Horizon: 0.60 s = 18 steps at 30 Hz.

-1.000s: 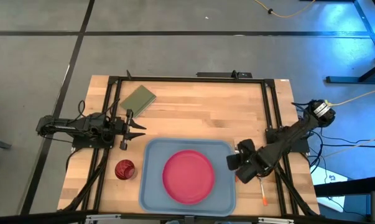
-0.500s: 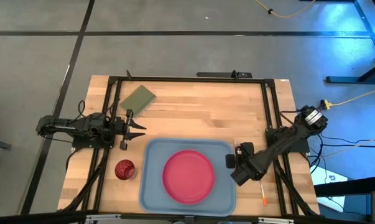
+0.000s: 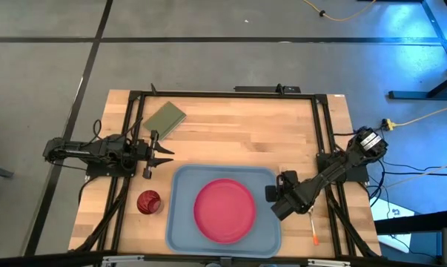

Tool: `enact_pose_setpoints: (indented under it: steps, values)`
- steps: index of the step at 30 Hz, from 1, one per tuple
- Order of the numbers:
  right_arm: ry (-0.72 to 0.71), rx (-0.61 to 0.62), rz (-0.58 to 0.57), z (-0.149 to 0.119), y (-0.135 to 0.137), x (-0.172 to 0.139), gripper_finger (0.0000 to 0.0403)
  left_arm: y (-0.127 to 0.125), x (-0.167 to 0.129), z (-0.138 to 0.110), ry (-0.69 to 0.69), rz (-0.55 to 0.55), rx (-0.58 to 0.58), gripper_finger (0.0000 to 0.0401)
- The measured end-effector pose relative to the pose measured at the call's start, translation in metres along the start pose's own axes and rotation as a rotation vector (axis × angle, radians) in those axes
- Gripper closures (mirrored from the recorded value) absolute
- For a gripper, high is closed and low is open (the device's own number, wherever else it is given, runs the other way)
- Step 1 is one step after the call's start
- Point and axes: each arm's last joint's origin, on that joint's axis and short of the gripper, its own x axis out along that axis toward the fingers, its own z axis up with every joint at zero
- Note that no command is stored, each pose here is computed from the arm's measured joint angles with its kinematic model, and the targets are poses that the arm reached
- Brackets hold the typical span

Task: Pick and place plate/cup/fork/spoon on tray
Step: Put the orange fork on the blue tray to the right side of the pink plate

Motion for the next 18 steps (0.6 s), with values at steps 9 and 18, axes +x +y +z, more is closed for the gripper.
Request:
enact_pose_setpoints:
  steps: [9, 18]
  values:
    - [0.002, -0.001, 0.018, 0.001, -0.0065, 0.0118, 0.0293, 0.0, 0.0, 0.0, 0.0, 0.0, 0.0, 0.0301]
    - [-0.004, -0.026, 0.01, 0.0017, -0.0082, 0.0134, 0.0304, 0.0, 0.0, 0.0, 0.0, 0.0, 0.0, 0.0301]
